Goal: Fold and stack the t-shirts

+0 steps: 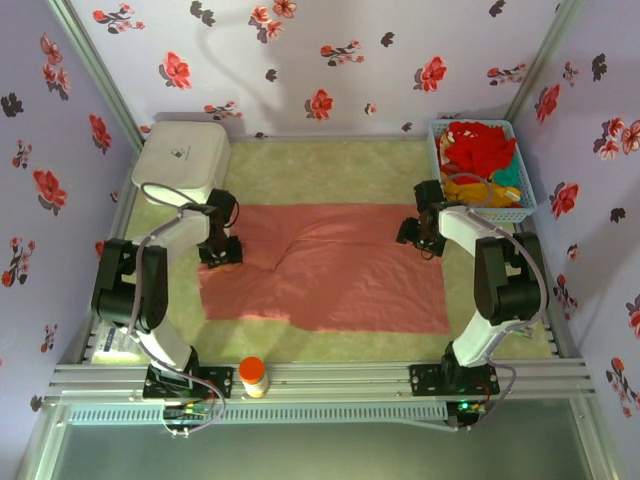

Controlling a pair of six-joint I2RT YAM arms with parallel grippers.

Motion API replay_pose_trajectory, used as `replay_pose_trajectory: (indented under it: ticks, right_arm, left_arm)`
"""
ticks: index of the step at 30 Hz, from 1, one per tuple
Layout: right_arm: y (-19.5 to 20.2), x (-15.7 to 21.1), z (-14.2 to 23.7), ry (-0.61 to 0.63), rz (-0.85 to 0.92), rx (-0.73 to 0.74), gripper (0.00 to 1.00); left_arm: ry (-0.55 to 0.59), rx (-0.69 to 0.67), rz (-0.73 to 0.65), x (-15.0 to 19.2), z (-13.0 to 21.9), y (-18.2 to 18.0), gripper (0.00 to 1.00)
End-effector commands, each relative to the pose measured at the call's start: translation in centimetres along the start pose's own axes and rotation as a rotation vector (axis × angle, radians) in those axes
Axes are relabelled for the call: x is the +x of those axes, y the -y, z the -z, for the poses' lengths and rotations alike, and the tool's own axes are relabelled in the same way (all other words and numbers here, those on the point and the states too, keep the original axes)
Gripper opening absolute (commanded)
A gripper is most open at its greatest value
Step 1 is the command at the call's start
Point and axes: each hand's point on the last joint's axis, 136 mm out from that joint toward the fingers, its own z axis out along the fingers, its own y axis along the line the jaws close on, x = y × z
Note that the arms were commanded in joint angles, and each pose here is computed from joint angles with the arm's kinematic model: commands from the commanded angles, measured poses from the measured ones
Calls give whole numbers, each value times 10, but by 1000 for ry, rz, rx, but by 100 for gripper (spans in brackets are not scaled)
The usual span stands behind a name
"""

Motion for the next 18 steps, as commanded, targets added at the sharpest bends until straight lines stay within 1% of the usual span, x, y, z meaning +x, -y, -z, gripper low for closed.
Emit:
replay_pose_trajectory:
  ticks: [1,5,9,14,16,18]
  right_arm:
    - [1,-2,6,23,-6,1,72]
    - [1,-2,7,25,-3,5,72]
    - [1,-2,5,21,-4,6,72]
    - [-1,-3,3,17,-4,3,72]
    - [-1,-3,4,19,-4,1,72]
    - [-1,-3,4,19,-3,3,72]
  left_arm:
    - [-21,6,9,3,-11,0,36]
    - [-39,-4,13,9,-12,-4,36]
    - [-46,-10,7,17,-9,-8,40]
    - [-56,-26,1,19,-12,-11,40]
    - [-58,-27,4,17,-14,-11,39]
    - [-56,-37,6,15,-14,-11,34]
